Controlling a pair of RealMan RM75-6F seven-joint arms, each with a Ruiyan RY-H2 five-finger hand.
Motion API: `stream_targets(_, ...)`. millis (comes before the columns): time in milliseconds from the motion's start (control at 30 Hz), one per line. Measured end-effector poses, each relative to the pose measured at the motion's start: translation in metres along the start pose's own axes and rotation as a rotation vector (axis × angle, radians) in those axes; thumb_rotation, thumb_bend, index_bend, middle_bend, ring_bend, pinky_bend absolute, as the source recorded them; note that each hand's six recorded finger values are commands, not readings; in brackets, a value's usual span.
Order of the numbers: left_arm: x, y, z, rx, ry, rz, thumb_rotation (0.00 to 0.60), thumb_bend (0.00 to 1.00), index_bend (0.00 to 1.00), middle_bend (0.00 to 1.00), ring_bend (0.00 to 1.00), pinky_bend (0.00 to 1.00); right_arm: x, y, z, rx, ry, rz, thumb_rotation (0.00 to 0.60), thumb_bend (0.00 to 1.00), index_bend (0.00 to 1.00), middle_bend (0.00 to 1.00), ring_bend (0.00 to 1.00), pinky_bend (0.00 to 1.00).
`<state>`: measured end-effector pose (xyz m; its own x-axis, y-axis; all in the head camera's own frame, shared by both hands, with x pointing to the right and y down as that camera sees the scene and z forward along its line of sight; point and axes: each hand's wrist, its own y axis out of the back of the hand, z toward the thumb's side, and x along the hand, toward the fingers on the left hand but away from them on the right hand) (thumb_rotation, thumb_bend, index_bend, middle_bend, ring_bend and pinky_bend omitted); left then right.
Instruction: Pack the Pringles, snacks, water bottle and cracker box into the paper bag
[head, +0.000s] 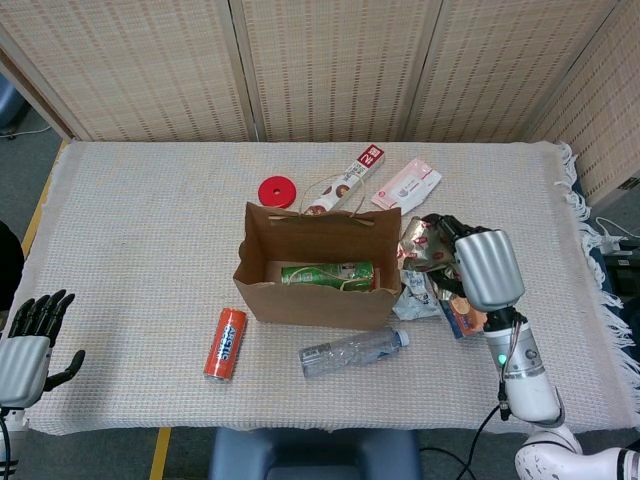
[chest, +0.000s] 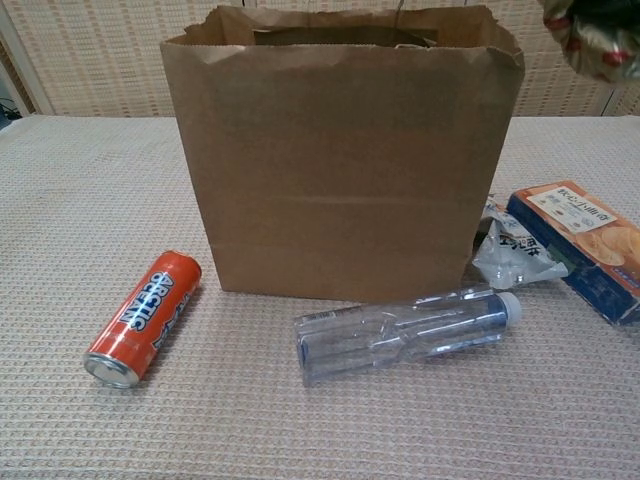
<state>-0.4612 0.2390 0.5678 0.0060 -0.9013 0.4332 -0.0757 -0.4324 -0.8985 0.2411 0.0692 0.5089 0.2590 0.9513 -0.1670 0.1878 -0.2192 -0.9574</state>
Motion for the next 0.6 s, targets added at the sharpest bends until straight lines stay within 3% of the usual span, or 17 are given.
stream_targets(100,0.000,0.000,0.000,0.000,0.001,0.000,0.600,0.35,0.00,0.00,0.00,0.00,-0.024,0.022,0.016,-0.004,0.008,-0.072,0.600,0.46,0.67,0.60,0.64,0.72)
stream_targets(233,0.000,0.000,0.000,-0.004,0.000,0.000,0.600,0.35,0.00,0.00,0.00,0.00,-0.051,0.030,0.035,0.005,-0.005,-0.106,0.600,0.46,0.67,0.60,0.64,0.72)
stream_targets(500,0.001,0.000,-0.001,-0.011,-0.004,-0.003,0.600,0.35,0.00,0.00,0.00,0.00,-0.082,-0.005,0.082,-0.061,-0.008,-0.073,0.600,0.46,0.64,0.60,0.63,0.71)
stream_targets(600,0.001,0.000,-0.001,-0.013,-0.005,-0.004,0.600,0.35,0.00,0.00,0.00,0.00,-0.081,-0.026,0.098,-0.063,0.006,-0.039,0.600,0.46,0.62,0.60,0.60,0.65)
